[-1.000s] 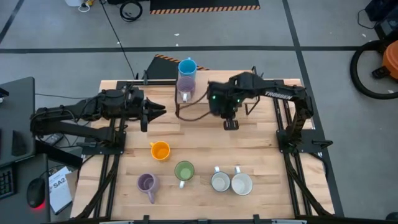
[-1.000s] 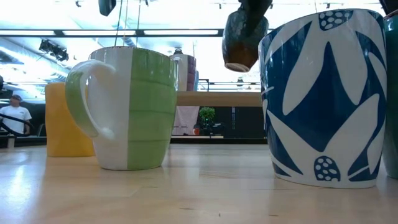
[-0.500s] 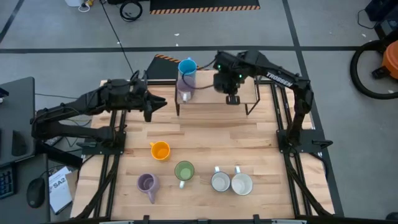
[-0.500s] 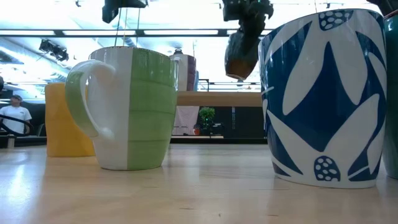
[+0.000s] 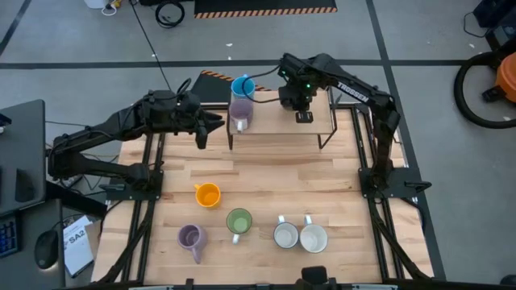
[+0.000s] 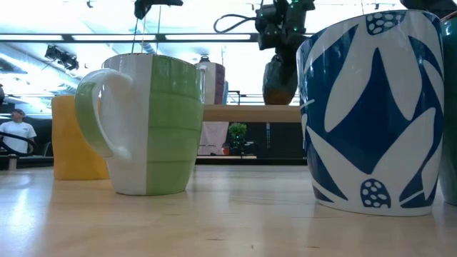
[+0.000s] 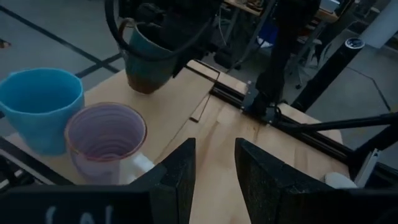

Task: Place coffee mugs
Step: Put the blue patterned mug on the shelf

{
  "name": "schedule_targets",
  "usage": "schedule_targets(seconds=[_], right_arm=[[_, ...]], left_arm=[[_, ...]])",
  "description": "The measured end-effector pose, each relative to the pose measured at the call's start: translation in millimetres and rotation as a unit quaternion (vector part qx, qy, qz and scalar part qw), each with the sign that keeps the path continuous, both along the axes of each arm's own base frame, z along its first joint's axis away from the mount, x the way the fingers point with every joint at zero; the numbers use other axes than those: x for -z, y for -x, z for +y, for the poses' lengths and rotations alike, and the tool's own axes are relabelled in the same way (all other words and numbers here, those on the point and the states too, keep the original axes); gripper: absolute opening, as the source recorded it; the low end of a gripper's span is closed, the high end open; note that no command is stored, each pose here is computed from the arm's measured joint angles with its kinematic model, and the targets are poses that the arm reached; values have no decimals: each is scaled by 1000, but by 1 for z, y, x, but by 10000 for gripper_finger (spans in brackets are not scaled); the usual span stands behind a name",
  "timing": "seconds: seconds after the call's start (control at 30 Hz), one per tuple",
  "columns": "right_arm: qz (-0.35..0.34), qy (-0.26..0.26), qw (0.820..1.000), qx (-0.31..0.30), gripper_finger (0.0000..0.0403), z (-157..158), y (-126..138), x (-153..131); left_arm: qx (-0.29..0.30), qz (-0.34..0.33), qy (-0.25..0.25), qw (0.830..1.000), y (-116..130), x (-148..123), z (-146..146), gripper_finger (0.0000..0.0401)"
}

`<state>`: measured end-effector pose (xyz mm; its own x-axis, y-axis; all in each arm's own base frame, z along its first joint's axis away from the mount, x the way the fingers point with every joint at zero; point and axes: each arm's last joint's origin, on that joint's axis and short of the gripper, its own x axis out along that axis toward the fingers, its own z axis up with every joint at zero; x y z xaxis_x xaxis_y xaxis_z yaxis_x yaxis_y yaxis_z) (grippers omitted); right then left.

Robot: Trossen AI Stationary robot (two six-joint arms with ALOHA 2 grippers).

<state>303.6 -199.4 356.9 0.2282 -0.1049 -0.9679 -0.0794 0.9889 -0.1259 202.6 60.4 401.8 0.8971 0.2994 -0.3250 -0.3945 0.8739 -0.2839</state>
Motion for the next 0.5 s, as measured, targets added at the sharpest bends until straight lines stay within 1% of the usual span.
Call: schedule_targets(seconds=[0.1, 0.23, 0.37, 0.5], right_arm=[[5, -9, 1000, -1, 42, -7, 0, 6], [7, -7, 1000, 0, 42, -12, 1, 8], [-5, 7, 1000, -5, 43, -14, -2, 8], [-5, 2, 1000, 1, 53, -13, -3, 8]], left_arm=[[-6, 3, -3, 1000, 0, 0, 0, 118], [-5, 5, -9, 1000, 1, 0, 0, 118], [-5, 5, -9, 1000, 1, 0, 0, 118], [-5, 5, -9, 1000, 1, 0, 0, 118]])
